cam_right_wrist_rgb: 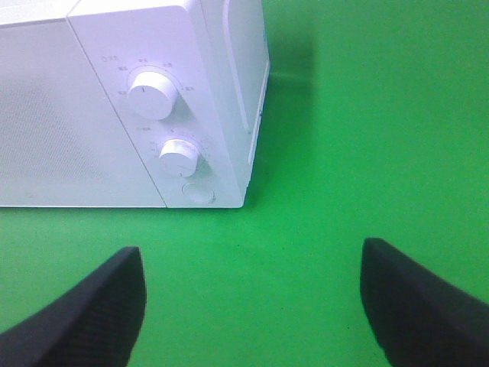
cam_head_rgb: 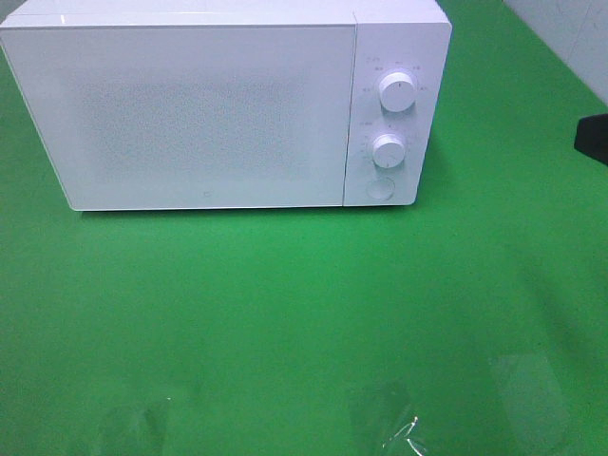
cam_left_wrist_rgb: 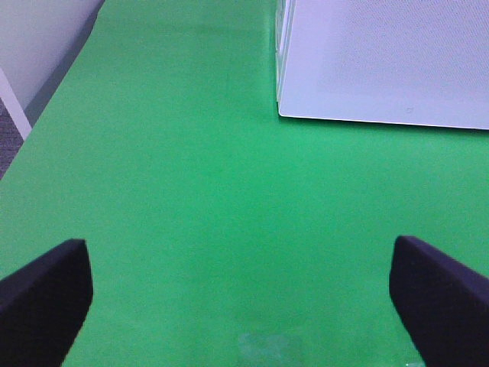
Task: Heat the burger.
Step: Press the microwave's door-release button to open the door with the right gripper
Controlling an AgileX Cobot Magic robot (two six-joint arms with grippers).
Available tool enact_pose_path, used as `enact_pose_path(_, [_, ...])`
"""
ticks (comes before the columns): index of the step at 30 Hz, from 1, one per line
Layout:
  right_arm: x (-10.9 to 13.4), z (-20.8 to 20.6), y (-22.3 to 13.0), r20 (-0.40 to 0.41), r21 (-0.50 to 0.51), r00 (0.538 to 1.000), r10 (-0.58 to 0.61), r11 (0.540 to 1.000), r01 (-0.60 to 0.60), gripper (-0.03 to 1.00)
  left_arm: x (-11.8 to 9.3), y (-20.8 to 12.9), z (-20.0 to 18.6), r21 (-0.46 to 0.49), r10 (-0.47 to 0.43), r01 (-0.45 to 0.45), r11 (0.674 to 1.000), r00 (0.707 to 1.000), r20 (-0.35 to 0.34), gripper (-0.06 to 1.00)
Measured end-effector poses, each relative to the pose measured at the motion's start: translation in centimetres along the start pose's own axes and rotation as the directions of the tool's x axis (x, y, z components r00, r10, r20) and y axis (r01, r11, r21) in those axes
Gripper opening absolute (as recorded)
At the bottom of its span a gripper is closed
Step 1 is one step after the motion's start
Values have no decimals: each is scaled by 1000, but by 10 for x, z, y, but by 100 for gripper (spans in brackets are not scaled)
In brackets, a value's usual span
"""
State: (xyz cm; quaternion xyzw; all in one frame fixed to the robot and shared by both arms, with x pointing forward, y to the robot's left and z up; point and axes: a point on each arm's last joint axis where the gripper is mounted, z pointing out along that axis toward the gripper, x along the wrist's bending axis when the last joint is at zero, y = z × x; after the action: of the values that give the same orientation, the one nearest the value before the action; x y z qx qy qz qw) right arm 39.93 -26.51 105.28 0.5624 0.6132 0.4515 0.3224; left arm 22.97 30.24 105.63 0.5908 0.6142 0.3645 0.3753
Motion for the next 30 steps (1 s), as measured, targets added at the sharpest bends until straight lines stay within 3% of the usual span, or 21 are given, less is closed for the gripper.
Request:
enact_pose_path(5, [-2, 22, -12, 5, -9, 1000, 7, 1000, -7, 75, 0, 0, 0, 0, 0, 0, 1000, 1000, 0, 98])
enact_pose_path(19, [-9, 55, -51, 8, -190, 1000, 11, 982, -9, 75, 0, 0, 0, 0, 0, 0, 1000, 1000, 0, 98])
enact_pose_path(30, [14, 80, -71, 26, -213, 1000, 7, 977, -1, 75, 0, 0, 0, 0, 0, 0, 1000, 1000, 0, 98])
